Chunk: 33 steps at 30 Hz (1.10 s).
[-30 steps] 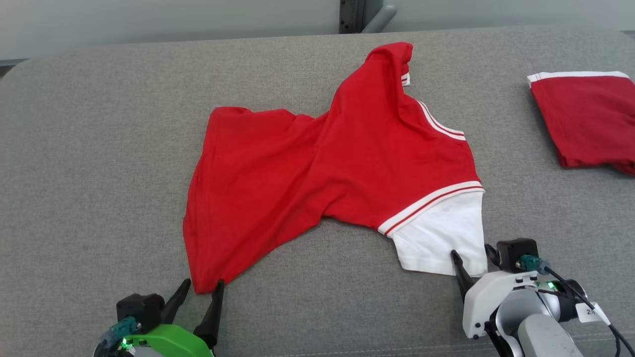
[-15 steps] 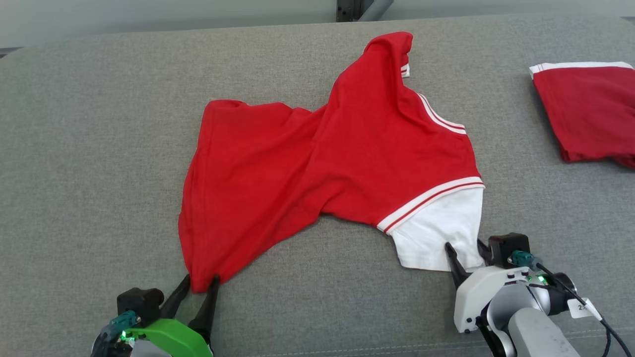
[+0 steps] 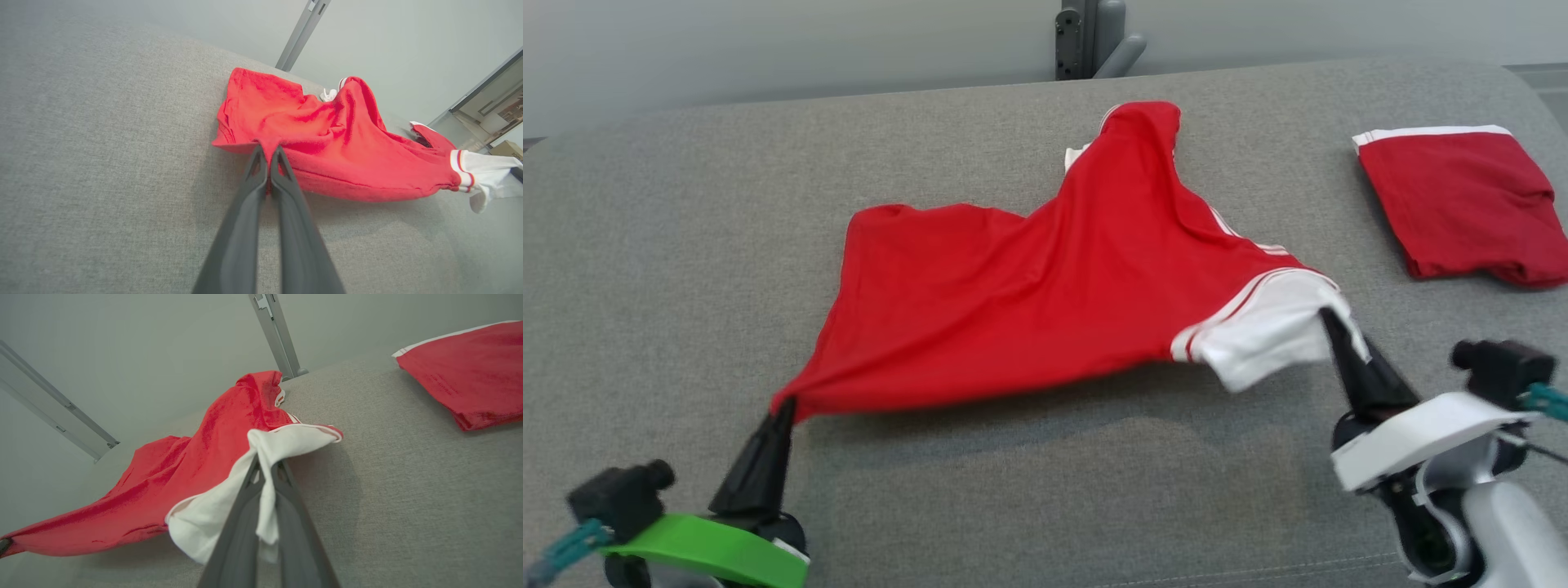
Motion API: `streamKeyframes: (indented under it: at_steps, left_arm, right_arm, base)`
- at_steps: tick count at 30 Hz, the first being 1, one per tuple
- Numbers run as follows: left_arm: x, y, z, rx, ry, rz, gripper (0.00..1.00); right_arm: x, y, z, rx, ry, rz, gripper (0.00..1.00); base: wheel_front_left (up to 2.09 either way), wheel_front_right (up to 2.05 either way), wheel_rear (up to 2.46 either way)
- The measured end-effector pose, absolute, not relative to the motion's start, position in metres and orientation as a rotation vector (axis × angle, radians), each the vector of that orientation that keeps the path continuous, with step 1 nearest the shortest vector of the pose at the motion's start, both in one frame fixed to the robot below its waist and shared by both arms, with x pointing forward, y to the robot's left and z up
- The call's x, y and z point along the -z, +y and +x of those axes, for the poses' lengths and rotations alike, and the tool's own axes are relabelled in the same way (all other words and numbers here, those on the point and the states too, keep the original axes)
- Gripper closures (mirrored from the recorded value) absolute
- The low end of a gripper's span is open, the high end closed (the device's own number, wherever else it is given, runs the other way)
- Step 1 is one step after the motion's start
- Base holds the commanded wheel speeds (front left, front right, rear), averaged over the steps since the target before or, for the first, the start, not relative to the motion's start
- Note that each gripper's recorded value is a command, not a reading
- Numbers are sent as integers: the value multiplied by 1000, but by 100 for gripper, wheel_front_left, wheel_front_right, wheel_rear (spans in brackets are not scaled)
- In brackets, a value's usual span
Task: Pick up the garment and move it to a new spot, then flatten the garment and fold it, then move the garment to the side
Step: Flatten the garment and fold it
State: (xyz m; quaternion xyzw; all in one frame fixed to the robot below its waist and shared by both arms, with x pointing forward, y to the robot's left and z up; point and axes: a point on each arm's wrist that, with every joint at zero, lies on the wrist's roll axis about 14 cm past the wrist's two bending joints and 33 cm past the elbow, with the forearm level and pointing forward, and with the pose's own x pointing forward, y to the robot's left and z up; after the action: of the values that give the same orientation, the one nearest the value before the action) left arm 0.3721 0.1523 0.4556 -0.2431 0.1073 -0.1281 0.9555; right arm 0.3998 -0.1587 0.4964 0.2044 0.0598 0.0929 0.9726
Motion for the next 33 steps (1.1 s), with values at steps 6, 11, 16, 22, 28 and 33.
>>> streamKeyframes:
  at_steps: [6,11,16,22,28,33]
  left_arm:
    - [-568,154,388,374,-31,-543,100]
    - [-635,143,397,483,-143,-540,100]
    - [-679,139,429,559,-170,-456,100]
    - [-700,148,503,520,-141,-338,100]
    - [-687,147,590,437,-77,-316,100]
    - [-679,173,653,287,-107,-277,100]
  right_arm:
    - [-627,-183,394,-261,-250,486,100]
    - [-702,-179,396,-356,-449,497,100]
    - [-757,-178,423,-416,-545,452,100]
    - [-779,-178,502,-376,-486,388,100]
    - [-765,-161,596,-296,-376,378,100]
    - [-766,-151,653,-254,-383,424,100]
  base:
    - [0,0,0]
    - [0,0,0]
    - [0,0,0]
    - [0,0,0]
    - [0,0,0]
    - [0,0,0]
